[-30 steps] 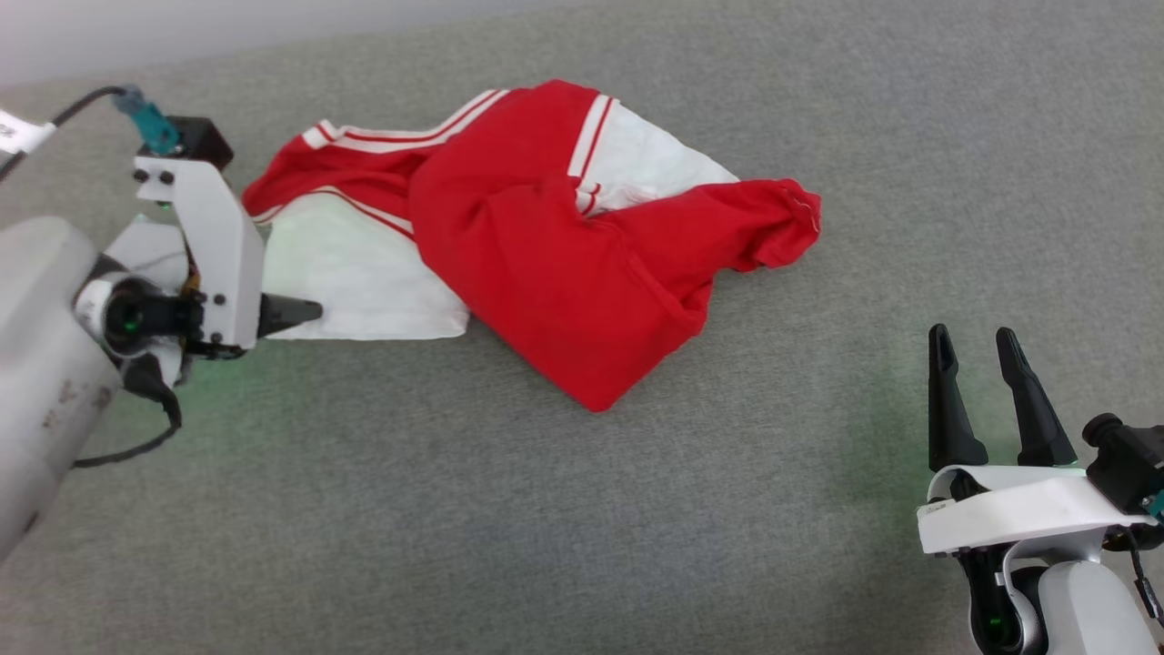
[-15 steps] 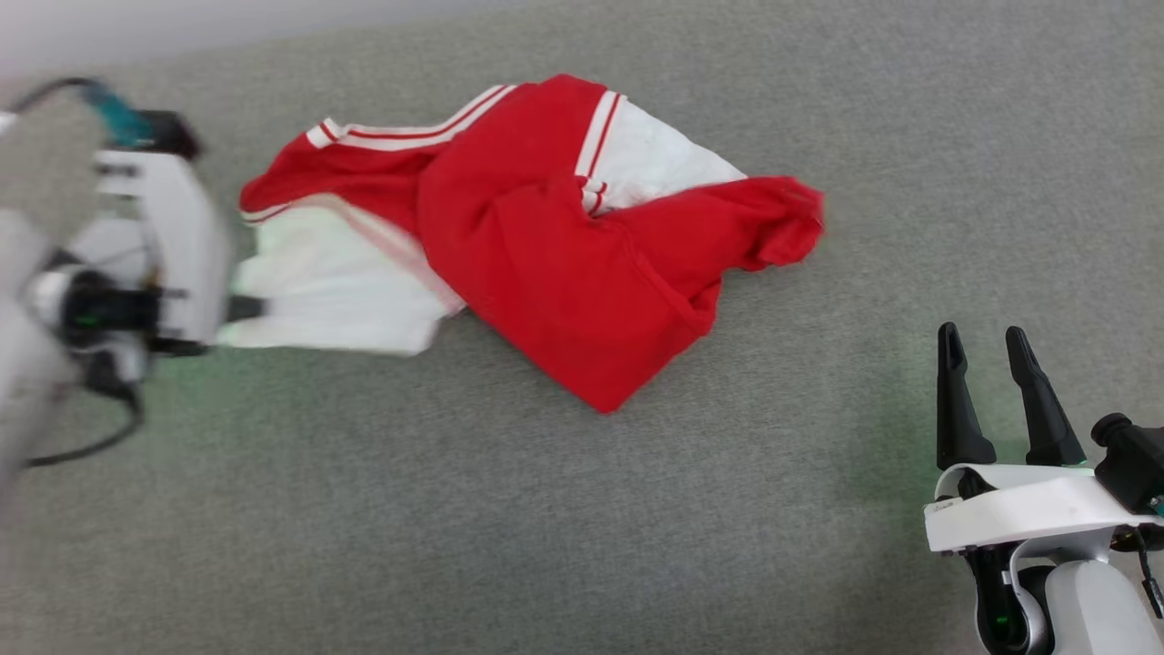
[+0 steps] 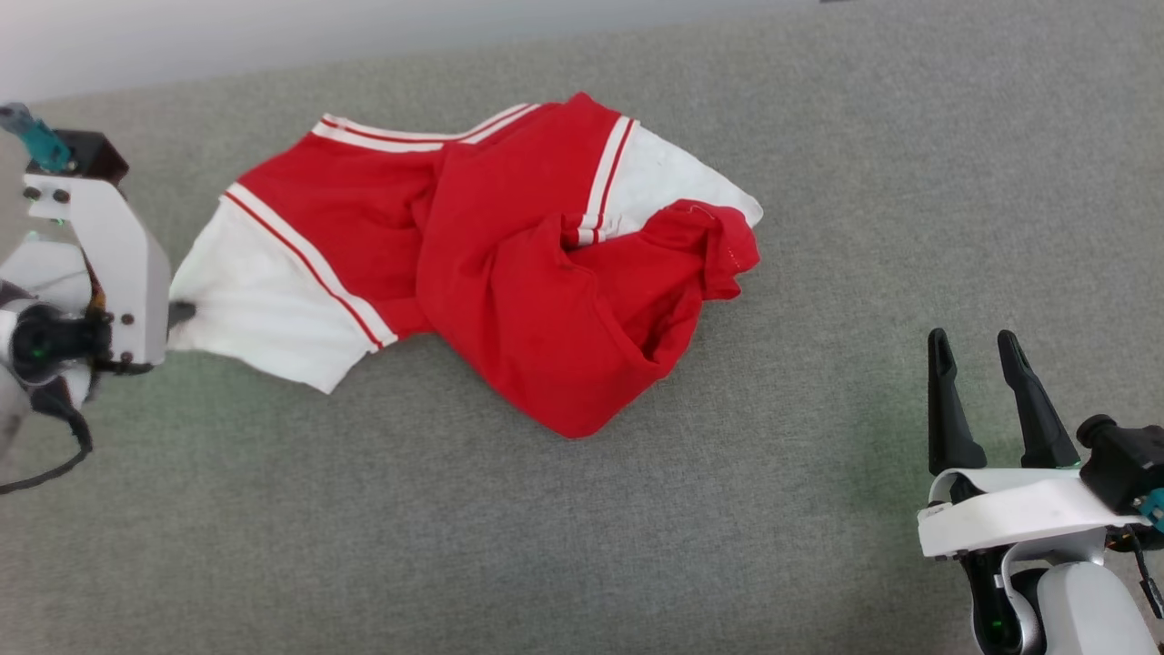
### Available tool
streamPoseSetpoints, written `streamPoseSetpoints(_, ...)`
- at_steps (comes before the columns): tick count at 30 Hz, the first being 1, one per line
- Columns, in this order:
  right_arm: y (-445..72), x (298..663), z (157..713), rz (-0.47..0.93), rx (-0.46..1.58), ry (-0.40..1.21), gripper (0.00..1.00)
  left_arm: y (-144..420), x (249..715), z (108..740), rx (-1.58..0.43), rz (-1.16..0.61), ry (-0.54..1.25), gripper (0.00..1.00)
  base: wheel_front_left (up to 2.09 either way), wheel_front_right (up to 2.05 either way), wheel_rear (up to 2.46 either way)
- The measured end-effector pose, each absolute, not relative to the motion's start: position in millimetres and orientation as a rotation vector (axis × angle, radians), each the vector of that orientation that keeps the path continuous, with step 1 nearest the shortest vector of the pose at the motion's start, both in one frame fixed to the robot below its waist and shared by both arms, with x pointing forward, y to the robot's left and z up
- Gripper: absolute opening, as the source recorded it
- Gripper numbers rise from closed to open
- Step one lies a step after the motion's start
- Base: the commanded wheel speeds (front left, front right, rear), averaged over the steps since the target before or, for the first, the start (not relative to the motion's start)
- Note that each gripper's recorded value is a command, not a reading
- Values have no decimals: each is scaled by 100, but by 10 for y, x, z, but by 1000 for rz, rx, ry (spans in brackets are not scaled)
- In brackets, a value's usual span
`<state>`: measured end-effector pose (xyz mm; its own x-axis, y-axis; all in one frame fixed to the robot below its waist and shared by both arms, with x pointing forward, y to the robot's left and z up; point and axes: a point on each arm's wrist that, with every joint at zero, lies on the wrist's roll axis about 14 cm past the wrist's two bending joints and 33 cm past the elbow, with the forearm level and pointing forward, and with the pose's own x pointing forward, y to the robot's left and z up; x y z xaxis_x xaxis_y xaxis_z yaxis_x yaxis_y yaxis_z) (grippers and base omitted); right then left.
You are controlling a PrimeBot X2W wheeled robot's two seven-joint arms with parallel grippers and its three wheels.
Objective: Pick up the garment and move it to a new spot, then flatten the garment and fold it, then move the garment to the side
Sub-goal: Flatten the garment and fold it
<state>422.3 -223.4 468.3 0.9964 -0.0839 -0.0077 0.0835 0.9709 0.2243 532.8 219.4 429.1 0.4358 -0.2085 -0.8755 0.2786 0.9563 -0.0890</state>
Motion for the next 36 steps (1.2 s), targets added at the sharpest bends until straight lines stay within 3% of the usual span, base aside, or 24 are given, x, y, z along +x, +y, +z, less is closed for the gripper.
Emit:
streamPoseSetpoints(6, -2109, 4279, 4745, -25, 149, -4, 100, 2139, 5314, 4413, 29, -308, 933, 100, 0, 0, 0)
streamPoseSetpoints(12, -1905, 4483, 4781, 100, 57, 60, 100, 2163, 5271, 4647, -59, -287, 649, 100, 0, 0, 0)
streamPoseSetpoints(18, -1655, 4715, 4709, 238, -75, 223, 100, 2249, 4970, 4761, -107, -216, 347, 100, 0, 0, 0)
streamPoseSetpoints(22, -1522, 4916, 4736, 304, -154, 322, 100, 2308, 4604, 4636, -83, -156, 308, 100, 0, 0, 0)
streamPoseSetpoints(25, -1432, 5082, 4773, 342, -191, 400, 100, 2327, 4509, 4886, -89, -116, 204, 100, 0, 0, 0)
streamPoseSetpoints(31, -1335, 5459, 4853, 360, -224, 537, 100, 2337, 4042, 5020, -106, -39, 81, 100, 0, 0, 0)
streamPoseSetpoints(36, -1317, 5673, 4616, 341, -224, 731, 100, 2366, 3946, 5176, -65, 14, -13, 100, 0, 0, 0)
